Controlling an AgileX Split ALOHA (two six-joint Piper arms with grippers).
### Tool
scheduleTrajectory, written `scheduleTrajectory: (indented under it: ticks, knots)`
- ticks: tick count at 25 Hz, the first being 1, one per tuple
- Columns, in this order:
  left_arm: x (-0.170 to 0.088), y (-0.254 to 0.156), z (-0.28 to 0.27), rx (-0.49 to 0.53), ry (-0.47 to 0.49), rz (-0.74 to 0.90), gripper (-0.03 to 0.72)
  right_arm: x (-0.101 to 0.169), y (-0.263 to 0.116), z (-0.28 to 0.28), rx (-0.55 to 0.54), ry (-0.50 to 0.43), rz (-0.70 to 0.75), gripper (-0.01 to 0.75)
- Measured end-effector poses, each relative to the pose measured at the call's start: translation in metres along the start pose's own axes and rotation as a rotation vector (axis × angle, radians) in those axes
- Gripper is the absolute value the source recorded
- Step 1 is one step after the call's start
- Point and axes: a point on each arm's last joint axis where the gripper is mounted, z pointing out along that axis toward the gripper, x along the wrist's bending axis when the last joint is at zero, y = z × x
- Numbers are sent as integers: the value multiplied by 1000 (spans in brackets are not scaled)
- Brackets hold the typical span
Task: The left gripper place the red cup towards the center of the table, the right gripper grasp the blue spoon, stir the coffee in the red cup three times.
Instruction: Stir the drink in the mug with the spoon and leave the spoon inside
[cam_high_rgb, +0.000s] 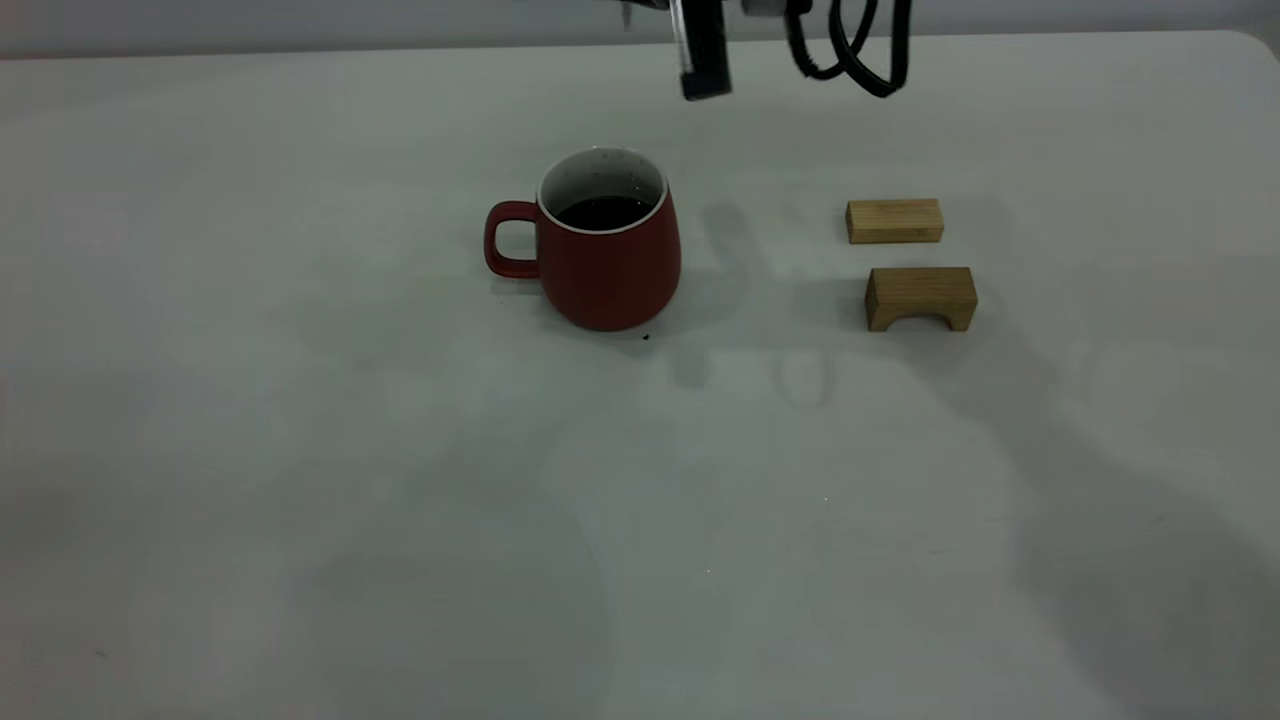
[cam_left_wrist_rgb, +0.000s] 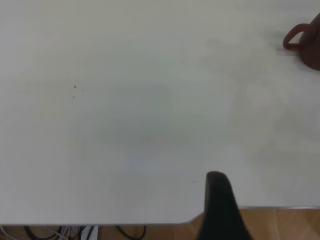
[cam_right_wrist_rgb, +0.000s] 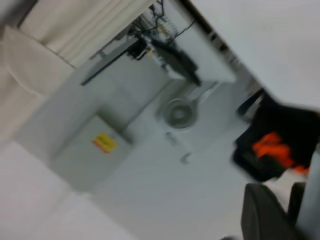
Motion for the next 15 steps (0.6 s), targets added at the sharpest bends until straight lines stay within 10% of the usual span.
scheduleTrajectory:
  ticks: [9,15]
  knots:
    - [0,0,0,0,0,0,558,0,-8,3,67,-19,632,122]
    - [0,0,0,0,0,0,558,10,12,16,83,0,660,122]
